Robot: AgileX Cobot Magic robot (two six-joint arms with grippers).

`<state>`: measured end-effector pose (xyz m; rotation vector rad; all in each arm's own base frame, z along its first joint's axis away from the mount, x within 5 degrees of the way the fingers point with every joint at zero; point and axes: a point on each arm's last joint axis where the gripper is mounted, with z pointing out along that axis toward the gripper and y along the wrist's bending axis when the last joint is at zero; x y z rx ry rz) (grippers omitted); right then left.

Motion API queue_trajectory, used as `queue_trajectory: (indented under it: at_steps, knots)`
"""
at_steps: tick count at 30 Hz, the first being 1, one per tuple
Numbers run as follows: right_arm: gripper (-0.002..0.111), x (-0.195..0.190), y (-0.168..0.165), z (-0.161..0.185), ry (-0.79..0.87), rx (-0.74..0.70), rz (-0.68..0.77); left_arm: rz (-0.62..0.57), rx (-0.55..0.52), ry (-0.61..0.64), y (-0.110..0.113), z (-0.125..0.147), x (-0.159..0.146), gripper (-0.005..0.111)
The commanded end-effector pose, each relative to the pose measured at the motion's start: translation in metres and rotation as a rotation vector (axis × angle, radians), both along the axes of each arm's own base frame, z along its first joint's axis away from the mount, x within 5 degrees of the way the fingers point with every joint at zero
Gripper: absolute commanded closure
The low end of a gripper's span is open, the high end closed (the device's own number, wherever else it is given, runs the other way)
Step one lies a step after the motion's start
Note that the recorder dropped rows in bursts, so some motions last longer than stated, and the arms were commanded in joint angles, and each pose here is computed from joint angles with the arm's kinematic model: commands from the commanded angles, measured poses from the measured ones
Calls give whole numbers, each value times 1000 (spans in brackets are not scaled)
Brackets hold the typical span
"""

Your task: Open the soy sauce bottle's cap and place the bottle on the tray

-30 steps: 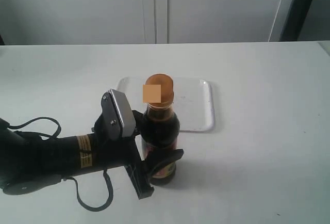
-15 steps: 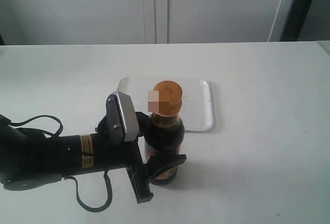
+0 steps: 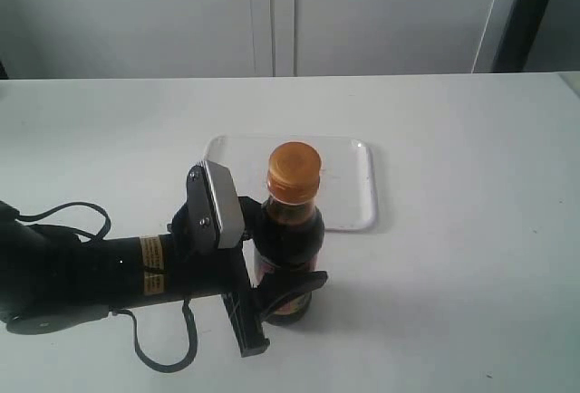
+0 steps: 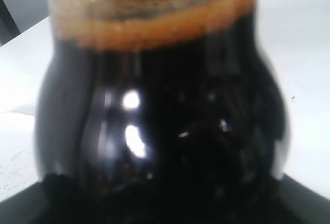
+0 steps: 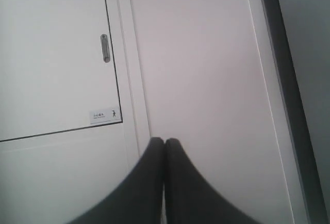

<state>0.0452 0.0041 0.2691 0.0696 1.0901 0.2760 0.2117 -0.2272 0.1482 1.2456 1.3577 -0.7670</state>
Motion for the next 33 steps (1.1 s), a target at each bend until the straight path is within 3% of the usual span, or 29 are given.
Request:
queue_trajectory:
  at_steps: [1, 14, 21, 33]
  knots:
    - [108, 7, 1, 28, -4, -12, -4, -2, -5, -2, 0, 2, 0, 107]
    - [108, 81, 11, 108, 33, -130, -23, -2, -5, -2, 0, 2, 0, 107]
    - [108, 125, 16, 111, 105, -171, -15, -1, -6, 2, 0, 2, 0, 107]
    - [108, 185, 36, 74, 156, -309, 62, 2, -10, 15, 0, 2, 0, 107]
